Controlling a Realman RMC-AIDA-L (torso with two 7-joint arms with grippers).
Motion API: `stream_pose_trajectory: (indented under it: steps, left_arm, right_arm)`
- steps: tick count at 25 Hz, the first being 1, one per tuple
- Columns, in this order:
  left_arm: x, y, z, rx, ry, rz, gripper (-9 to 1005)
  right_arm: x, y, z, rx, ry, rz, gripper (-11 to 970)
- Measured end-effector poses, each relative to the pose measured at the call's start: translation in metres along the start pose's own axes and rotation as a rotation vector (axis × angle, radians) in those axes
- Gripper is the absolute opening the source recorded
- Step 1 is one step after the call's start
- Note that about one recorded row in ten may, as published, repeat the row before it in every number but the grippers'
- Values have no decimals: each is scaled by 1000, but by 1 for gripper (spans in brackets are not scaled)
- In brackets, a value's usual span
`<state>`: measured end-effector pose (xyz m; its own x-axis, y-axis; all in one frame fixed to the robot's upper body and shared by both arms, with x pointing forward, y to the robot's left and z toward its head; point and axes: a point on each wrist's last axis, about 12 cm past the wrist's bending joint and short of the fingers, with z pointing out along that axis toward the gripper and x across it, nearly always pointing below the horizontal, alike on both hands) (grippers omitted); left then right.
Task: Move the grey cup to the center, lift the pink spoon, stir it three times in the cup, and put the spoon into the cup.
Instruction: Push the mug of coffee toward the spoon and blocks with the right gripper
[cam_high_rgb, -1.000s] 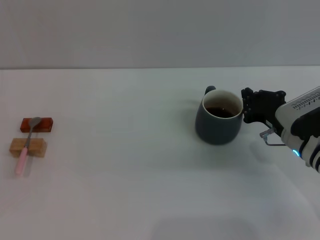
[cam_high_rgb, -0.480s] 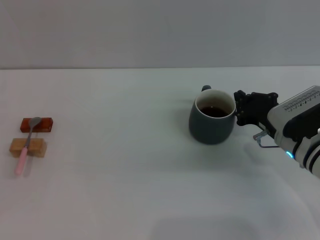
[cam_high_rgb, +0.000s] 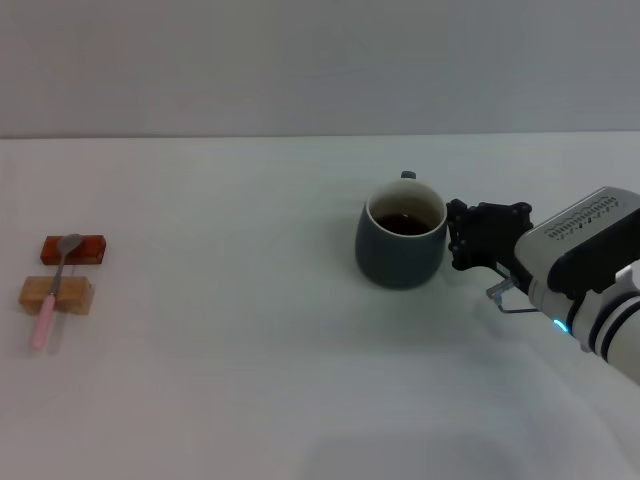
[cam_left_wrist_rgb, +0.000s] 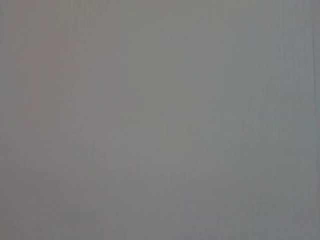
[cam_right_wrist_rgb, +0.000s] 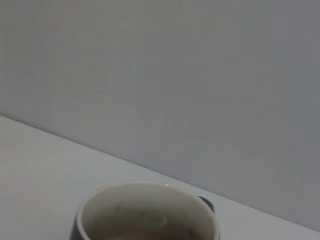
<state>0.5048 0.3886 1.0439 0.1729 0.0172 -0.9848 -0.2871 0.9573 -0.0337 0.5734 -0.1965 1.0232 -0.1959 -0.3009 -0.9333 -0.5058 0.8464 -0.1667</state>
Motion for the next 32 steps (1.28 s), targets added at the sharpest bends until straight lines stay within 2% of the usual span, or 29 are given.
stream_pose_trajectory:
  steps: [17, 32]
  left_arm:
    - [-4, -2, 3, 8, -21, -6, 835]
    - [-5, -5, 4, 15, -28, -15, 834]
  right_arm:
    - [-21, 31, 16, -137, -28, -51, 35]
    - [-23, 47, 18, -209, -21, -40, 34]
